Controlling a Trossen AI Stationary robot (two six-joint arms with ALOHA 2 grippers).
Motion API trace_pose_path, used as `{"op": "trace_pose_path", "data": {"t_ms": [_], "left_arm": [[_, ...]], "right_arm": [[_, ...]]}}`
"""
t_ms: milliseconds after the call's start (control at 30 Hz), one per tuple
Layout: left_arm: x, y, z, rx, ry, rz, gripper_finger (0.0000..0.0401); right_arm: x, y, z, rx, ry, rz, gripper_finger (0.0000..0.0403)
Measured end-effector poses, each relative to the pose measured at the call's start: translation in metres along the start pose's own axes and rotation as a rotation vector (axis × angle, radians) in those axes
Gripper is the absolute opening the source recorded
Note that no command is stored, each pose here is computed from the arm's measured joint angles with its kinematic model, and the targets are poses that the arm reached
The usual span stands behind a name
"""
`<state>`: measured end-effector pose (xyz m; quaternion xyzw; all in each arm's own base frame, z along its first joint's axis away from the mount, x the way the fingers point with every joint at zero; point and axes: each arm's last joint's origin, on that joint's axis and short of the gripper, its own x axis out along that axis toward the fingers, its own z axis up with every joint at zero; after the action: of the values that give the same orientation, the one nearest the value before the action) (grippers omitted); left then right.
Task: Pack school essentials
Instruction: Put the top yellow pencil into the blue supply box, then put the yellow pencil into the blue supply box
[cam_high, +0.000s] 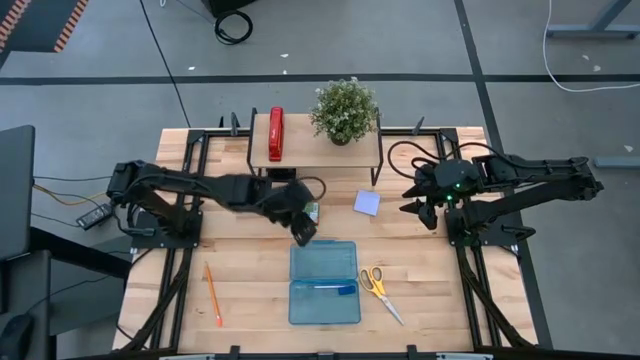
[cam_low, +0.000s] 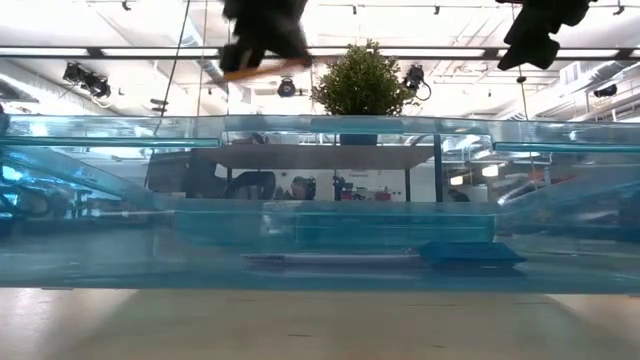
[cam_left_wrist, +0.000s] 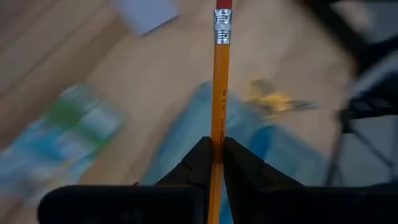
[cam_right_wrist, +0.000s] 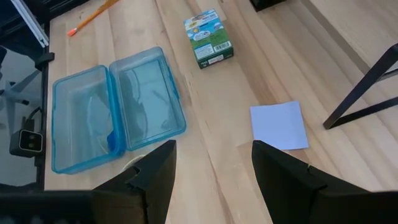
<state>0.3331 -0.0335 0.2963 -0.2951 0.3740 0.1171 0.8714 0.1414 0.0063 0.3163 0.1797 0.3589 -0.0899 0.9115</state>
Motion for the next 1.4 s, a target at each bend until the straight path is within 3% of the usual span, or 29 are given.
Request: {"op": "trace_pose_path", "data": {"t_ms": [167,433,600,767,1200,1300,1400], "left_arm": [[0.019,-0.026,-0.015,0.058,-0.048,-0.047,0.0032],[0.073,-0.066,-0.063,0.066,-0.024,-0.124,0.0039],[0.090,-0.077,-0.087,0.007,0.022,-0.141,0.0039],[0.094,-0.084,-0.102,0.026,0.048,-0.146,0.0035],[0.094,-0.087,-0.109,0.104,0.064,-0.160,0.0153],[0.092,-0.084,-0.104,0.050,0.072,-0.153,0.0176],[0.085,-0.079,-0.097,-0.091,0.106,-0.136,0.0188]], "right_arm": [[0.000,0.000,0.000,0.000,0.000,0.000,0.0217],[0.000,-0.001,-0.001,-0.006,0.001,-0.021,0.0217],[0.000,-0.001,-0.001,0.002,0.004,-0.023,0.0217],[0.001,-0.001,-0.001,-0.006,0.009,-0.024,0.0217],[0.001,-0.002,-0.002,-0.016,0.008,-0.060,0.0217],[0.001,-0.003,-0.003,-0.016,0.018,-0.065,0.0217],[0.001,-0.003,-0.004,-0.018,0.034,-0.073,0.0217]]}}
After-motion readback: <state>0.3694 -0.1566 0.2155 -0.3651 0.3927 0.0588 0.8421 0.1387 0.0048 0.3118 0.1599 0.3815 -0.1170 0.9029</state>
